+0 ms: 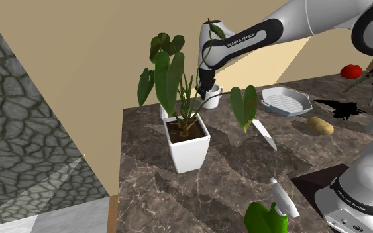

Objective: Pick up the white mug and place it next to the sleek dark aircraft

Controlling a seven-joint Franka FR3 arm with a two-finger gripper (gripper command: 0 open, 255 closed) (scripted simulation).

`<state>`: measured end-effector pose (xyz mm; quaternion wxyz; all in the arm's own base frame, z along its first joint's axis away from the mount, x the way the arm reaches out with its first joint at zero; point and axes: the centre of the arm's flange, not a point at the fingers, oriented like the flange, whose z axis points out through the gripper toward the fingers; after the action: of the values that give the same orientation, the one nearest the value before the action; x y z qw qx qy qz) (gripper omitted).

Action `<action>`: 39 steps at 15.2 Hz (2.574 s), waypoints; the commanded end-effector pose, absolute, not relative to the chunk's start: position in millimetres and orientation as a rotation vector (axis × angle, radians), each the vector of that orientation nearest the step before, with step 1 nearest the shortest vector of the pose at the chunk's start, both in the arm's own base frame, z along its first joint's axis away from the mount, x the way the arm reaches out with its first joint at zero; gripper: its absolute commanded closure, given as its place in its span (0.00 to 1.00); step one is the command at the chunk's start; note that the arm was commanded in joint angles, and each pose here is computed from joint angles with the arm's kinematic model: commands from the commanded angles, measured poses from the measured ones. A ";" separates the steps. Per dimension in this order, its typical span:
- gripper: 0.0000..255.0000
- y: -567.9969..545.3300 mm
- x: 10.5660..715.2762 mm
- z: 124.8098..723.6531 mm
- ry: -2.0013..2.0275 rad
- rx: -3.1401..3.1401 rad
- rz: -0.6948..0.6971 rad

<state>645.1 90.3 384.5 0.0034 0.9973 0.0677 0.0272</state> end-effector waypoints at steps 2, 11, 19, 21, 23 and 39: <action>1.00 90.7 645.2 399.9 0.212 3.126 0.085; 1.00 90.7 645.2 447.4 0.212 3.126 0.085; 1.00 90.7 645.2 489.7 0.212 3.126 0.085; 1.00 90.7 645.2 500.2 0.212 3.126 0.085; 1.00 90.7 645.2 510.8 0.212 3.126 0.085; 1.00 -20.1 497.2 520.4 0.212 3.126 0.085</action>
<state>508.3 -15.1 519.5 0.0036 0.9974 0.0671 0.0269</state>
